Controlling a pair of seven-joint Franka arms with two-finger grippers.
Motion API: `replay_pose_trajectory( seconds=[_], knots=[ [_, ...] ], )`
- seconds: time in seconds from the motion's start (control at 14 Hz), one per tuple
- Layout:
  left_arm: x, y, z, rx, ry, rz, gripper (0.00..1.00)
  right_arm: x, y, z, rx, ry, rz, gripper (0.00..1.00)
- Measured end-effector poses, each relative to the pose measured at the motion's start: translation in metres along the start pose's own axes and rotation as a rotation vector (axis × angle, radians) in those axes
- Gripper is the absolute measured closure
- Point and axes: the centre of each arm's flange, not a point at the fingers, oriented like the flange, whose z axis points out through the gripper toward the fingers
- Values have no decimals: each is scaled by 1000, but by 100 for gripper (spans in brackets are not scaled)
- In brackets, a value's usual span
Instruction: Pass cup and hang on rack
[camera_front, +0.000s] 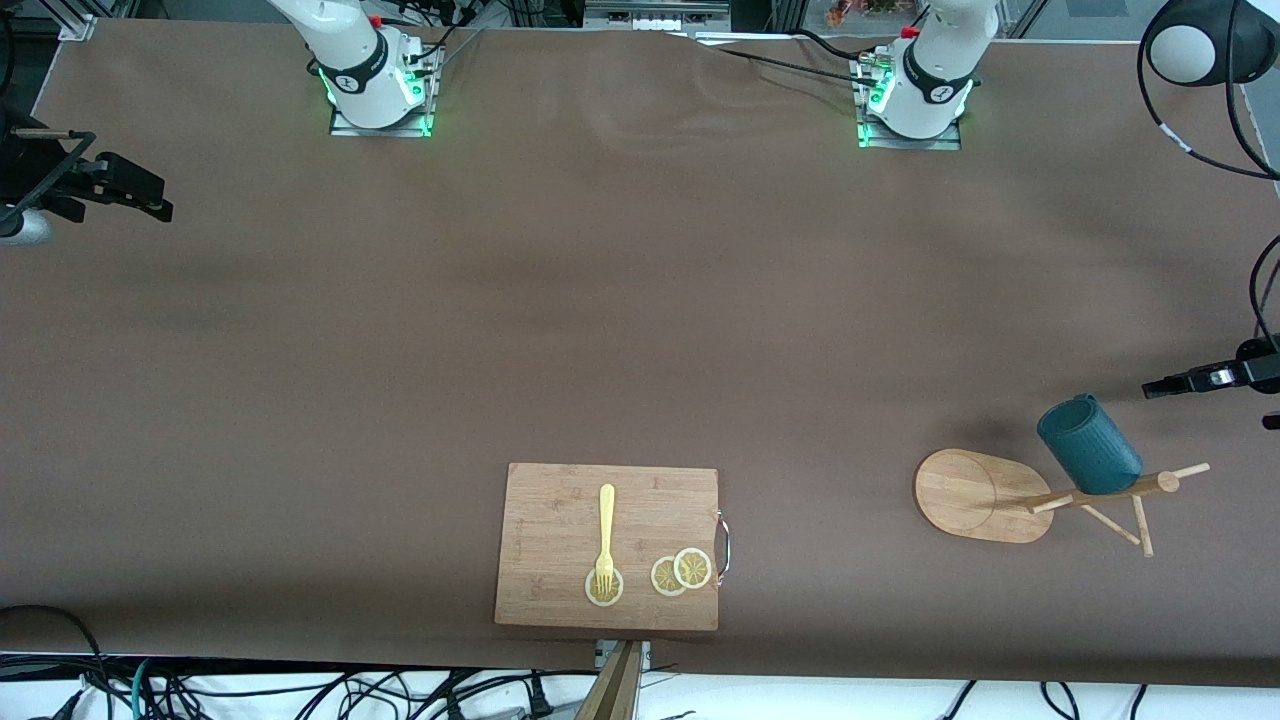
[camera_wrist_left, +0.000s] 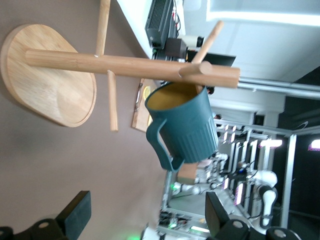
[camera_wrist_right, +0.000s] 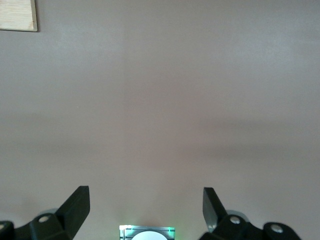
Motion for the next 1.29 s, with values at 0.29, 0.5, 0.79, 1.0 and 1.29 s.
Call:
replay_pose_trajectory(
  seconds=[0.29,0.5,0.79,1.0,1.29],
  knots=[
    [-8,13,-22,75,-54,29,0,0,0,0,0,0,0,0],
    [-13,45,-40,193,-129,65,0,0,0,0,0,0,0,0],
    [-35,99,-67,356,-203,76,0,0,0,0,0,-1,0,0],
    [-62,173,-78,501,-243,106,0,0,0,0,0,-2,0,0],
    [-99,256,-62,585,-326,141,0,0,0,0,0,-2,-1,0]
  ],
)
